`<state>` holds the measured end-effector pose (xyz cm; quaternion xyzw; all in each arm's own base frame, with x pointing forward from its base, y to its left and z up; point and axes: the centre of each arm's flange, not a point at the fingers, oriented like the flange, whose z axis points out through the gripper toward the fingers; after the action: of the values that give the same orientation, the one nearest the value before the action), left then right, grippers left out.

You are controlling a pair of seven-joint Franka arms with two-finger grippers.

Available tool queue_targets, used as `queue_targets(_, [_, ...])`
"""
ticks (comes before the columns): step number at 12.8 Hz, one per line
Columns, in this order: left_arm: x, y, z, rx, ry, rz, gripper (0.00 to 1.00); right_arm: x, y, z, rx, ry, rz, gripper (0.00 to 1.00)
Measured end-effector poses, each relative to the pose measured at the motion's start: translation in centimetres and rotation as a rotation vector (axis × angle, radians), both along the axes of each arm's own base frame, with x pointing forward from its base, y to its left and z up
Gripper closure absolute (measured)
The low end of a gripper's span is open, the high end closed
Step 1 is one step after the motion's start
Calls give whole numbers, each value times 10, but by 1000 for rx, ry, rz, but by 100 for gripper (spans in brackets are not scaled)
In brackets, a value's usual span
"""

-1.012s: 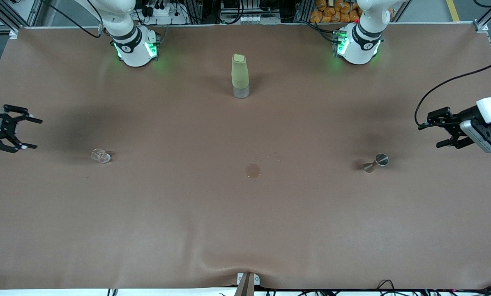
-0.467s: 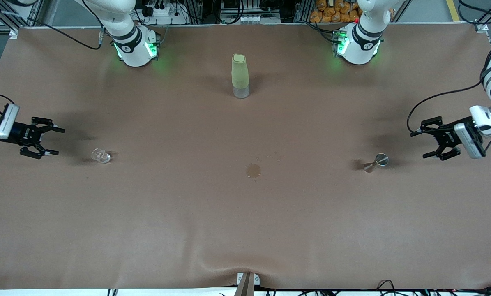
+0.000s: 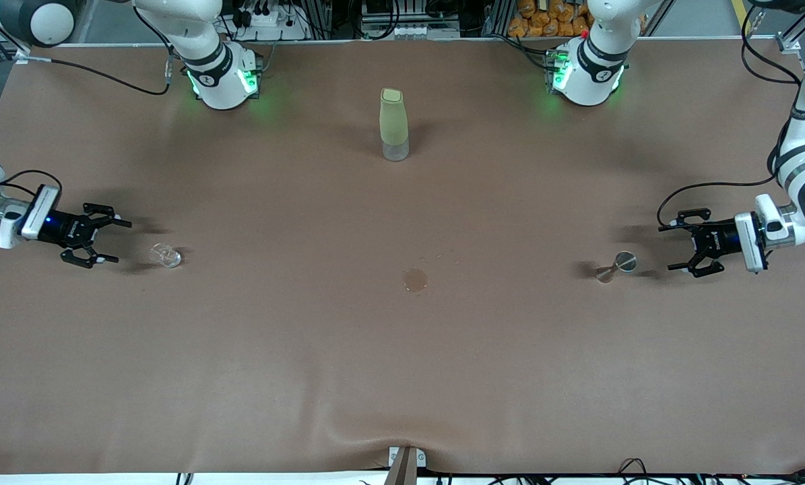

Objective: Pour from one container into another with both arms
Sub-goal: 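Reach the right gripper to the glass cup while the left gripper reaches the jigger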

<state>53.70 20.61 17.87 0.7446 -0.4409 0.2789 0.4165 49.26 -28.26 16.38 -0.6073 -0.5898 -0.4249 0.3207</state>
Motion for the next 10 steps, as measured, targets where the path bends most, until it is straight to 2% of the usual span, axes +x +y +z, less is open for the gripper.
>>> queue_targets(6, [8, -20, -26, -81, -183, -104, 0, -19, -7, -54, 144, -11, -121, 0])
queue_targets(10, [12, -21, -41, -106, -320, -131, 5, -22, -5, -80, 181, -6, -158, 0])
